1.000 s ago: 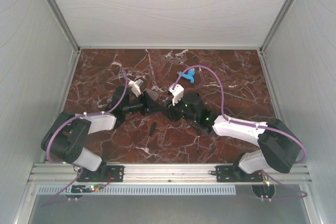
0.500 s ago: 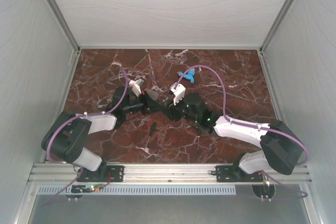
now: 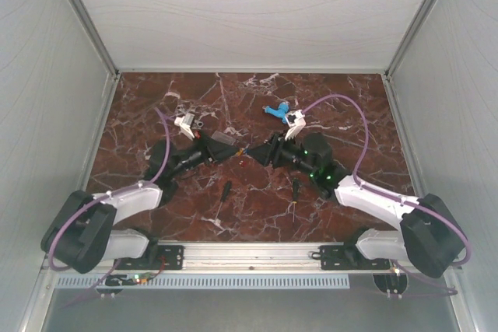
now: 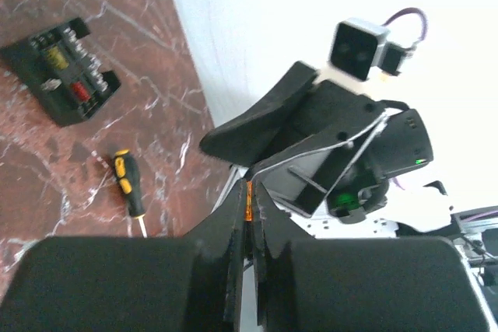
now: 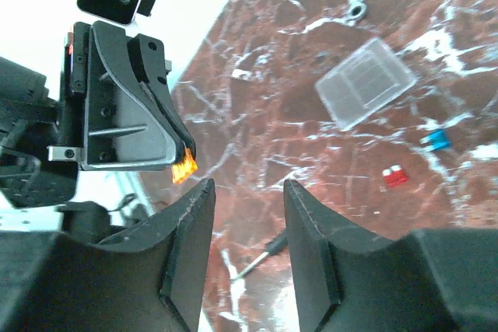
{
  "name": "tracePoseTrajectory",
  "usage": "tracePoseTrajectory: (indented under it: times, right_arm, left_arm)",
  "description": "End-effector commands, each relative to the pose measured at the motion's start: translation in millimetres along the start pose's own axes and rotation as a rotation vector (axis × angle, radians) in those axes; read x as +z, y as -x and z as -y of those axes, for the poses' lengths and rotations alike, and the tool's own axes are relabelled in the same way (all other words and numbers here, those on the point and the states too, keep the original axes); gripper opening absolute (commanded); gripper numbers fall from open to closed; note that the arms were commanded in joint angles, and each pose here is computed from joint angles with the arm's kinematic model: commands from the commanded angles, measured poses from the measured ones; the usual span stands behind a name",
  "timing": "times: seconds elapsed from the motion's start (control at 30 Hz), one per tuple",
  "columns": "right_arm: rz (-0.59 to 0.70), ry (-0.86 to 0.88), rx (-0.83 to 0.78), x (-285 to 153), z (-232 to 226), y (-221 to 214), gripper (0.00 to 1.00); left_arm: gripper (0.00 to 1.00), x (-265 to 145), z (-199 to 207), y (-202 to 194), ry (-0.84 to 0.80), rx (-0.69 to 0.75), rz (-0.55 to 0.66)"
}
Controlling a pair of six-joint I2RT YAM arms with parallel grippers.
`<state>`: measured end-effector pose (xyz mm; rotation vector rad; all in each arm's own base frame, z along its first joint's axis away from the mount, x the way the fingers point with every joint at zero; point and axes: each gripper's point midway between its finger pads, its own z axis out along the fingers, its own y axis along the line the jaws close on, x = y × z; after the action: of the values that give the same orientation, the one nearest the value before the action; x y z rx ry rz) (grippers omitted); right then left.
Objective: Snap on the fuse box
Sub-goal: Pick up the fuse from the center of the board.
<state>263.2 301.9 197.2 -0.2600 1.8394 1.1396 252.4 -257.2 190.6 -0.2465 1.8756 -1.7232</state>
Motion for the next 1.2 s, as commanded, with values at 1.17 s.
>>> tracePoseTrajectory:
  times: [1.17]
  right_arm:
    - [0.177,0.423,0.235,-22,-82,45,0.08]
  left_arm:
    - [0.0,0,93,4,-0.309,-0.067,0.144]
